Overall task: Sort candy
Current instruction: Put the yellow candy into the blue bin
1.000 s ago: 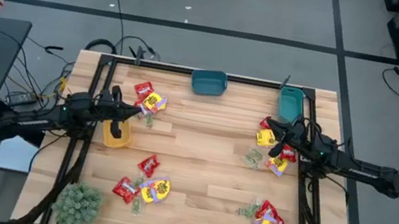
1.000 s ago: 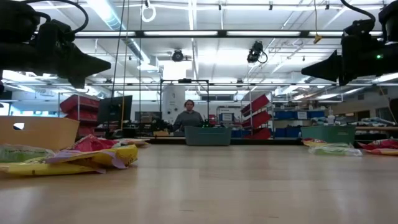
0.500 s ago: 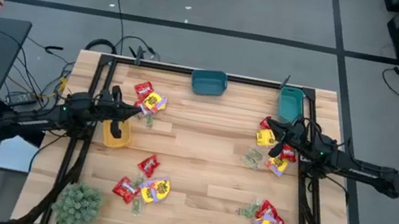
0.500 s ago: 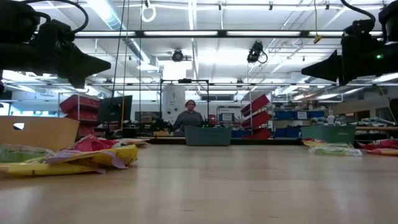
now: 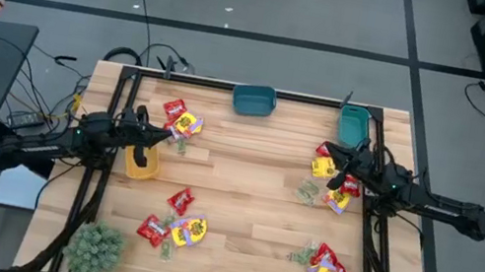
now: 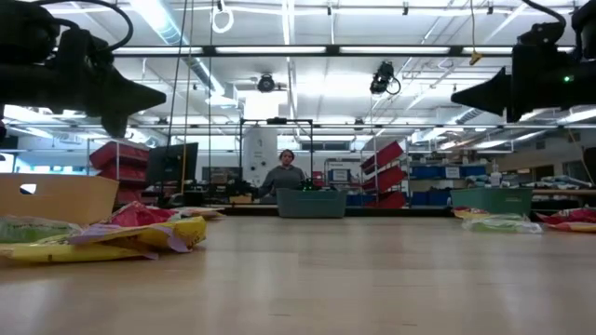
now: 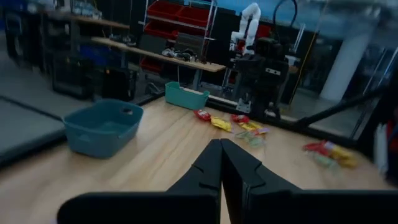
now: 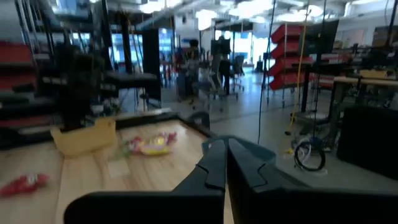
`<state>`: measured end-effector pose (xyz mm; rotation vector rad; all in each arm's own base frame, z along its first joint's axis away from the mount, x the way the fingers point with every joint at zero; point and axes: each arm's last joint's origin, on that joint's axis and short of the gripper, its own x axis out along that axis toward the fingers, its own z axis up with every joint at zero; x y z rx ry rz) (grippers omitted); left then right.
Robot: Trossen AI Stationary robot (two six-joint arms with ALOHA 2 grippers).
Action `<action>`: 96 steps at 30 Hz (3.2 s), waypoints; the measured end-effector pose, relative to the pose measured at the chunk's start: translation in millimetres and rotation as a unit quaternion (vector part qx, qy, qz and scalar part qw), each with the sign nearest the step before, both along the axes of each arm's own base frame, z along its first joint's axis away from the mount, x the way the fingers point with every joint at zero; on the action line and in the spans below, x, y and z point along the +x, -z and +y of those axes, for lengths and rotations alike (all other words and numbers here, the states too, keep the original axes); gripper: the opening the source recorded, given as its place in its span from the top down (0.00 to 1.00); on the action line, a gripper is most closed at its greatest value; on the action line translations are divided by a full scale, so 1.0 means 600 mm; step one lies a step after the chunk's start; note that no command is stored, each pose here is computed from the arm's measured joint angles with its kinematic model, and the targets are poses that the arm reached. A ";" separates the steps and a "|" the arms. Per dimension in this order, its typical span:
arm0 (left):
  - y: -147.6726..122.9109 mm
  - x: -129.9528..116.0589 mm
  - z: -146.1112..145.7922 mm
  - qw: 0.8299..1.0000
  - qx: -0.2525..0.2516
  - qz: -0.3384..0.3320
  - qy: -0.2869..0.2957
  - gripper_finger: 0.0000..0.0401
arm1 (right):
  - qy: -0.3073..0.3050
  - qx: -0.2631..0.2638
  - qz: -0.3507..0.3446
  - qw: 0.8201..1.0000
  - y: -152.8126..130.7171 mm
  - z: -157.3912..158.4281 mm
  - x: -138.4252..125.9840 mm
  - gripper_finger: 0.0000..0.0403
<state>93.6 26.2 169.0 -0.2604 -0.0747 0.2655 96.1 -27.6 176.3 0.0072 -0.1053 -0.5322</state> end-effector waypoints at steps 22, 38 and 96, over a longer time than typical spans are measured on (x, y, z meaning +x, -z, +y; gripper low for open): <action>-0.020 -0.002 -0.001 0.996 0.072 -0.046 -0.003 0.98 | -0.049 0.070 0.119 0.989 -0.077 -0.003 0.039 0.99; -0.015 0.000 -0.004 0.995 0.093 -0.025 0.033 0.98 | 0.001 0.276 0.480 0.833 -0.060 -0.040 0.116 0.81; -0.006 0.005 -0.009 0.982 0.165 0.014 0.096 0.98 | -0.131 0.270 0.631 0.715 -0.068 -0.167 0.278 0.91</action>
